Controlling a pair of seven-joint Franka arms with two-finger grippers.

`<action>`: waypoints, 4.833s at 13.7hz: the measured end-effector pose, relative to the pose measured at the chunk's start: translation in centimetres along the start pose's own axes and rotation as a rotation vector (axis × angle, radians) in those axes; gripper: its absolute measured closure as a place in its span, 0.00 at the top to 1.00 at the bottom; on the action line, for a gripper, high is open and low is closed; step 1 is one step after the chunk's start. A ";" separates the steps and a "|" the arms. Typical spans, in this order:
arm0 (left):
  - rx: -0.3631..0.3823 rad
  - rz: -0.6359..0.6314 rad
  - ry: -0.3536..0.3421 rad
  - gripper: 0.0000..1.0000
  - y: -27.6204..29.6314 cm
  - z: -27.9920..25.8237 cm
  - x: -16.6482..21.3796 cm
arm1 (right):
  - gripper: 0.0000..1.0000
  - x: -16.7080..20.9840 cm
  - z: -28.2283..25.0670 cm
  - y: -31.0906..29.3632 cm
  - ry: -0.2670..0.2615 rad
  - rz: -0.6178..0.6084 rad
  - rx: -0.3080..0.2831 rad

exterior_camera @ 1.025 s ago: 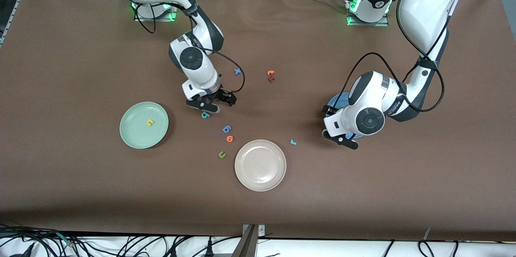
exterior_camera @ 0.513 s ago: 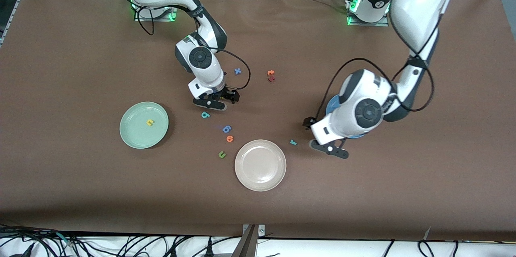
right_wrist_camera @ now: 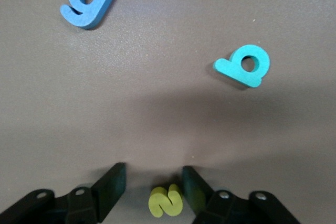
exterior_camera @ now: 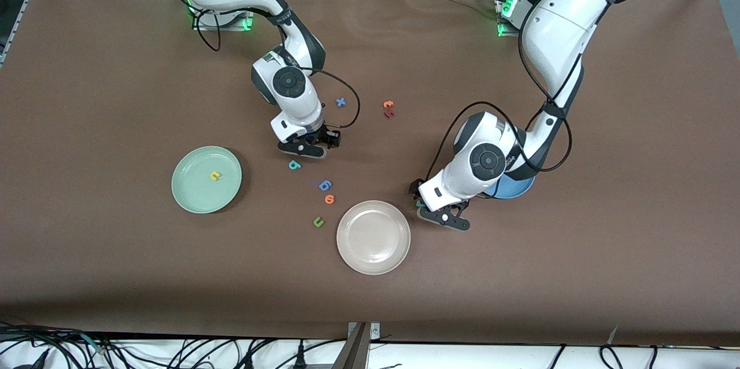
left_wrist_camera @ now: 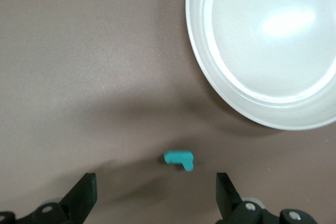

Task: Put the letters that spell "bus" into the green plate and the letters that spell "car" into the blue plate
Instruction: 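Grasp the teal r with the left gripper while the right gripper grasps yellow 2, then drop the teal r on the blue plate while the right gripper drops 2 on green, then return the left arm to rest while the right gripper reaches the teal b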

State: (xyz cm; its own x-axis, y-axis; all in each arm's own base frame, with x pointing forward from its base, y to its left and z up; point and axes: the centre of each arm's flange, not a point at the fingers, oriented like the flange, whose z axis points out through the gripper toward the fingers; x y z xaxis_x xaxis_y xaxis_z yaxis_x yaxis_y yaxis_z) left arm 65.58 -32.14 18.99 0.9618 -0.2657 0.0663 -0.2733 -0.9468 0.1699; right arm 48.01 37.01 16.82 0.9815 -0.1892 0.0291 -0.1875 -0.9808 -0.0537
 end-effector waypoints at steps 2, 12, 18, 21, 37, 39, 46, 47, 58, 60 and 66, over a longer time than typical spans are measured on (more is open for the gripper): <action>0.000 0.031 0.014 1.00 0.2 0.8 0.0 | 0.51 0.0 0.0 0.0 0.000 0.000 0.000; 0.037 0.159 0.030 0.57 3.1 2.1 -0.6 | 0.61 -1.5 0.4 -0.7 -0.008 -0.111 -0.010; 0.060 0.189 0.033 0.44 3.2 2.2 -0.6 | 0.34 -1.8 0.6 -0.6 -0.013 -0.120 -0.012; 0.064 0.186 0.038 0.28 2.9 2.1 -0.4 | 0.34 -1.7 0.5 -0.6 -0.011 -0.123 -0.012; 0.107 0.126 -0.526 0.28 -12.8 -4.5 -6.0 | 0.34 16.9 -7.5 26.1 -0.073 -0.429 -0.093; 0.101 0.133 -0.574 0.28 -12.5 -2.8 -7.7 | 0.34 17.1 -6.0 27.0 -0.081 -0.442 -0.095; 0.102 0.148 -0.581 0.68 -11.5 -3.4 -8.5 | 0.68 17.1 -4.6 27.3 -0.084 -0.447 -0.096; 0.103 0.148 -0.578 0.79 -11.5 -3.5 -8.5 | 0.79 17.2 -4.8 27.2 -0.080 -0.447 -0.096; 0.149 0.098 -0.352 1.00 -11.1 -22.0 -5.8 | 0.87 10.0 -4.5 10.2 0.019 -0.011 0.016; 0.170 0.078 -0.332 1.00 -11.2 -27.6 -7.0 | 0.87 7.6 -1.8 7.3 0.023 0.011 0.024; 0.159 -0.084 -0.170 1.00 -16.3 -42.1 -11.6 | 0.87 7.7 -0.9 7.3 0.037 0.063 0.028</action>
State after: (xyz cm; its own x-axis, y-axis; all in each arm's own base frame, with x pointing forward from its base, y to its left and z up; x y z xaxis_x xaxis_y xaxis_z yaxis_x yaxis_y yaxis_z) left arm 58.10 -5.94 56.88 0.9737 -0.1993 -0.1104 -0.1994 -0.9799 0.0096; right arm 54.18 28.35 17.53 0.9655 -0.2529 0.0616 -0.2475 -0.9652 -0.0840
